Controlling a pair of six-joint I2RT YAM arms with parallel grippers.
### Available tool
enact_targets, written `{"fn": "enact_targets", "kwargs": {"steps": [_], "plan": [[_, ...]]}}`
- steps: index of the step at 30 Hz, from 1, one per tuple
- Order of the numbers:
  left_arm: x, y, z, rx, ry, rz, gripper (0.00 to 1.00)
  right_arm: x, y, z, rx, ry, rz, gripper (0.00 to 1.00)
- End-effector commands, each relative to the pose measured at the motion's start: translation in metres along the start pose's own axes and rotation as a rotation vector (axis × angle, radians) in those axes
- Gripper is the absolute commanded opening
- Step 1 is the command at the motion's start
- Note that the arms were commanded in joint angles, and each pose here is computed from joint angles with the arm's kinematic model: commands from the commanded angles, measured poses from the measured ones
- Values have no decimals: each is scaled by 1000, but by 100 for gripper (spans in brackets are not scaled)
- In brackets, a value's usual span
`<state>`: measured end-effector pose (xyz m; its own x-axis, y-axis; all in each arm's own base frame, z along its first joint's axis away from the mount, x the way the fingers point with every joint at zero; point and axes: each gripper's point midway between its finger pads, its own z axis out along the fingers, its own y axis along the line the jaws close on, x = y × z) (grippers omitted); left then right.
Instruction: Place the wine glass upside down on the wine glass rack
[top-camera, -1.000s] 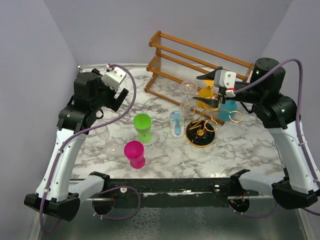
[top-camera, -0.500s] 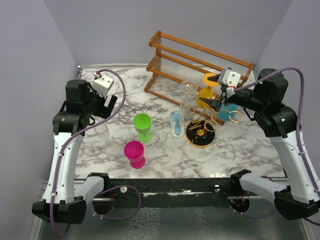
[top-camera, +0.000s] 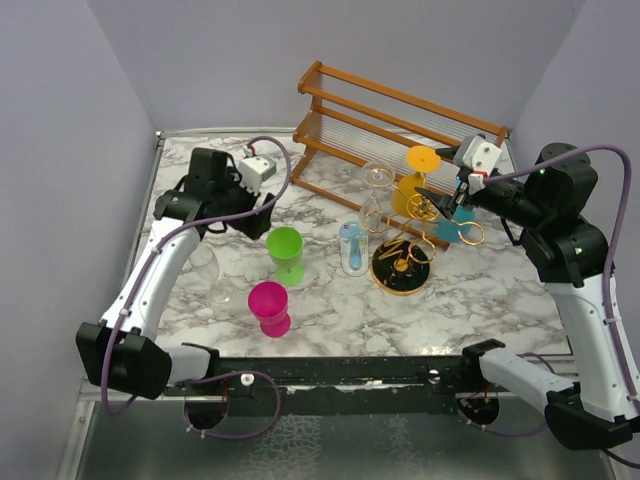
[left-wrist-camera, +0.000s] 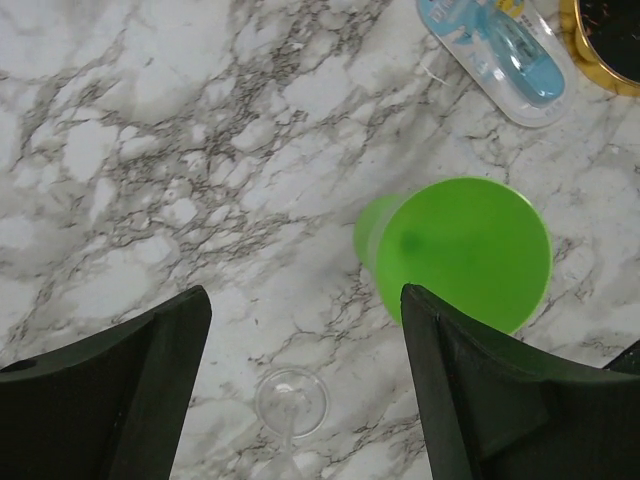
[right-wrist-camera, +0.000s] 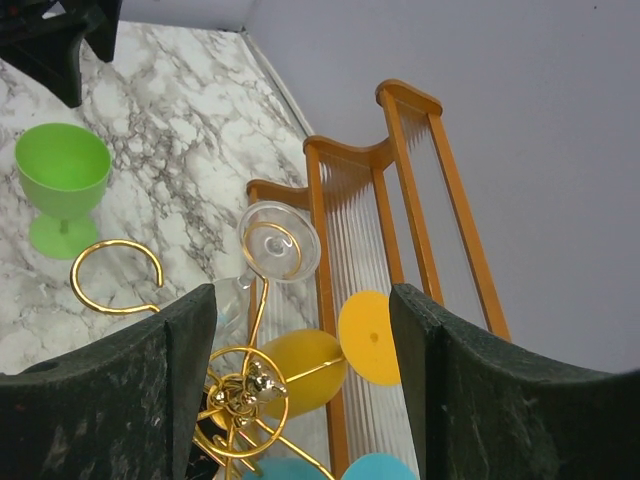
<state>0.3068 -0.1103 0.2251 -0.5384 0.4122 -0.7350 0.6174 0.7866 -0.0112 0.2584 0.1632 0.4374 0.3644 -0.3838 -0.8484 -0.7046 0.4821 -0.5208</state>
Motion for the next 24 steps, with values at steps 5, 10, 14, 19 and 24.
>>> {"fn": "enact_targets", "kwargs": {"steps": [5, 10, 14, 19, 24], "plan": [[-17, -32, 29, 104, 33, 103, 72, 3, -5, -3, 39, 3, -3, 68], [-12, -31, 38, 107, 70, 135, 62, 1, -3, -2, 23, -7, -5, 68], [-4, -35, 45, 127, 104, 144, 57, 3, -3, -1, 19, -5, -8, 68], [5, -40, 51, 154, 131, 147, 51, 5, -2, 0, 12, -5, -11, 67], [17, -43, 58, 175, 179, 143, 43, 5, -1, 1, 5, -7, -10, 67]]}}
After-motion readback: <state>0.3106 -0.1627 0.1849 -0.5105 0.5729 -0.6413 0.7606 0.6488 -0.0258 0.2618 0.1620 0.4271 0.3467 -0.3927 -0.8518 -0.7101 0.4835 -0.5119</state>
